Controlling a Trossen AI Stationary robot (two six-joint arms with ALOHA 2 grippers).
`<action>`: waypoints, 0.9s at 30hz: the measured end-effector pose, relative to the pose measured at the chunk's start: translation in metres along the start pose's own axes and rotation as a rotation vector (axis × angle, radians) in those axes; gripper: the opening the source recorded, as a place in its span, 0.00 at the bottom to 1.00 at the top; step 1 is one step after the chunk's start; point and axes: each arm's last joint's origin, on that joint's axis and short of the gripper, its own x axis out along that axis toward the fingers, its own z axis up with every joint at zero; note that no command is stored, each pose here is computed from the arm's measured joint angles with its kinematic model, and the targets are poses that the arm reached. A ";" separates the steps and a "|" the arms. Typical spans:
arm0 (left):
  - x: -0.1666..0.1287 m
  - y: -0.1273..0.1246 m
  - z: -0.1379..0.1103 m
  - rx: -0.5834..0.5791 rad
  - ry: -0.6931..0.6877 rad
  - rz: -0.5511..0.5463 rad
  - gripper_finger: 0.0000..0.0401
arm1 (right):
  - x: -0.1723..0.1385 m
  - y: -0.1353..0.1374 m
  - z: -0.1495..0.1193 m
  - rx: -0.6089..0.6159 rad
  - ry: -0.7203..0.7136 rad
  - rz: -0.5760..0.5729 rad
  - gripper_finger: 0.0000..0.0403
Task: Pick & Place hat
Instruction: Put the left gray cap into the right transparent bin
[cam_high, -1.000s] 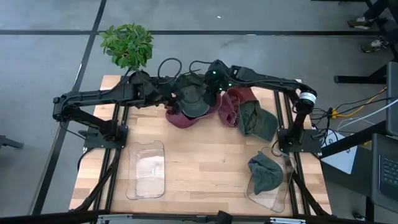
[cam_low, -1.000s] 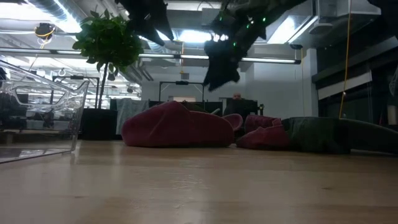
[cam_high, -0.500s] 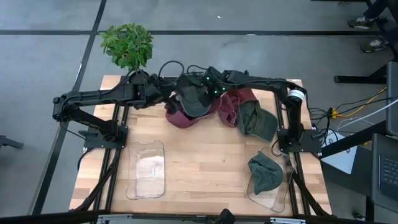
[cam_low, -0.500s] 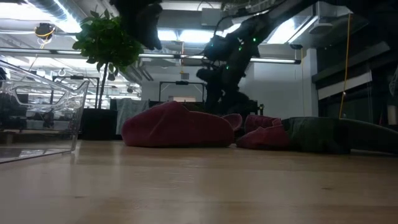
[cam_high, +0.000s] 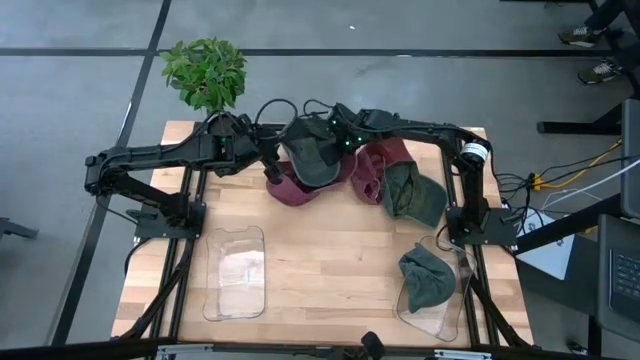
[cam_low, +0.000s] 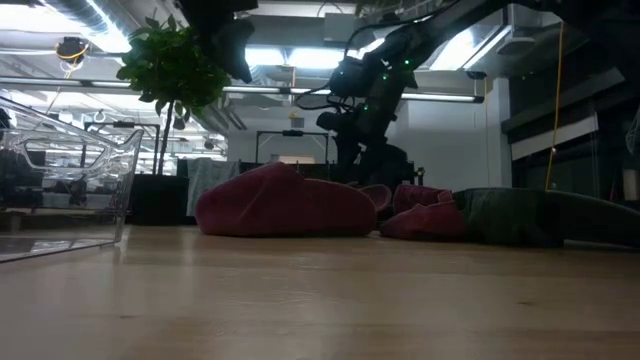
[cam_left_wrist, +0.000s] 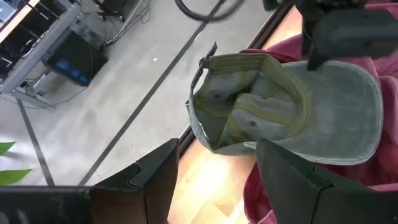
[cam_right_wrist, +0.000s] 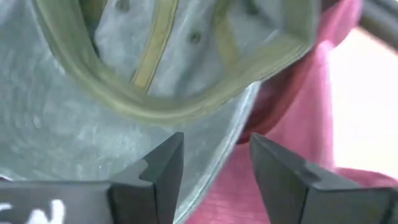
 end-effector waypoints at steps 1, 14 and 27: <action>0.000 0.000 0.000 0.000 0.000 0.000 0.52 | -0.002 -0.001 0.002 0.002 -0.002 -0.002 0.44; 0.000 0.000 0.000 -0.002 0.002 -0.004 0.52 | 0.005 -0.011 -0.006 0.060 0.089 0.062 0.43; 0.002 0.003 0.000 -0.034 0.007 -0.002 0.52 | 0.016 -0.009 -0.008 0.082 0.060 0.205 0.34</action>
